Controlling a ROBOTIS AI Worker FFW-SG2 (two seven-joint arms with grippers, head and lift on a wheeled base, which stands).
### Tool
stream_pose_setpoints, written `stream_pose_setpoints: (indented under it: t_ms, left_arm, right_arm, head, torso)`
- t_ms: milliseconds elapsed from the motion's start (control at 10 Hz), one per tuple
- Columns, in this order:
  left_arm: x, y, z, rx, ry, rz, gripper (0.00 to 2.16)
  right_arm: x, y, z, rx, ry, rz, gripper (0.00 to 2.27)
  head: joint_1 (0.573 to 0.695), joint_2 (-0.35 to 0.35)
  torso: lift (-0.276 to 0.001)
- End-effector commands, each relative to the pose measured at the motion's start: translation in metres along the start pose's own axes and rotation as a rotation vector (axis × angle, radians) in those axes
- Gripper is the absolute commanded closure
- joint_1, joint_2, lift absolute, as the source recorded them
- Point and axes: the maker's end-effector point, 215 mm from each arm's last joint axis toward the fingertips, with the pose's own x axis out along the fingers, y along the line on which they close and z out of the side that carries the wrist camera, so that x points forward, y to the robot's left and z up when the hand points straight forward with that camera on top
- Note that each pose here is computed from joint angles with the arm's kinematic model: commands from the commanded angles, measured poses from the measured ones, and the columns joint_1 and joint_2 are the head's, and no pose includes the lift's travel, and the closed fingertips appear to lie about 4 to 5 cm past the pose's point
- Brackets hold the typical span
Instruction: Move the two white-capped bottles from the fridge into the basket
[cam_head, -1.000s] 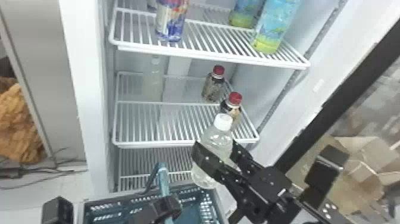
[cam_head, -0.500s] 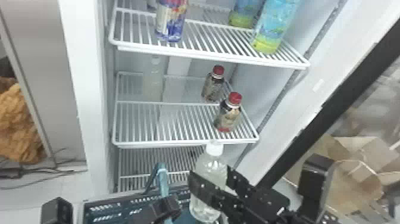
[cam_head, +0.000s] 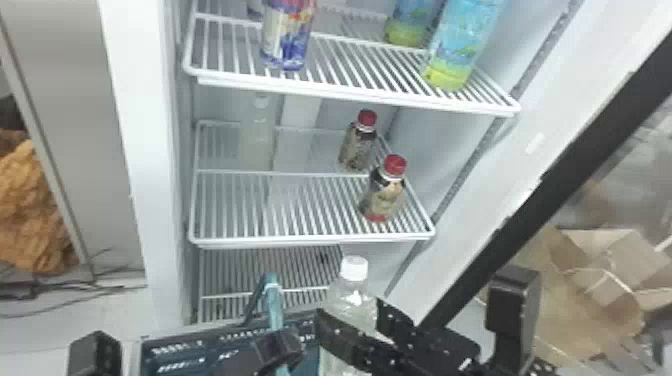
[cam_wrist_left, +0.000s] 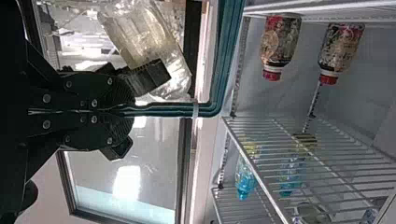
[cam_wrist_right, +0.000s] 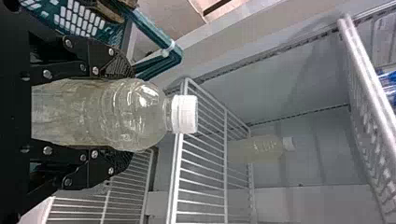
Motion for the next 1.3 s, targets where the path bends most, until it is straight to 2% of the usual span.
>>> stream_pose_setpoints:
  t_ms: [0,200,500,900,1200]
  left_arm:
    - [0.001,0.0,0.0,0.001,0.003,-0.001,1.12]
    - [0.001,0.0,-0.001,0.0,0.005,0.001,1.12]
    - [0.001,0.0,-0.001,-0.001,0.005,-0.001,1.12]
    - [0.001,0.0,-0.002,-0.004,0.009,-0.002,1.12]
    - [0.002,-0.001,-0.003,-0.006,0.01,-0.004,1.12]
  right_arm:
    - [0.003,-0.001,-0.004,0.008,0.012,0.004,0.7]
    - [0.005,-0.003,-0.006,0.012,0.015,0.004,0.53]
    - [0.006,-0.011,0.012,-0.02,-0.045,-0.013,0.51]
    - [0.015,-0.032,0.05,-0.086,-0.18,-0.04,0.48]
    - [0.034,-0.038,0.079,-0.124,-0.296,-0.022,0.42]
  head:
    - [0.695,-0.35]
    - [0.695,-0.35]
    - [0.695,-0.35]
    - [0.695,-0.35]
    - [0.695,-0.35]
  torso:
    - [-0.26]
    - [-0.26]
    - [-0.26]
    - [-0.26]
    - [-0.26]
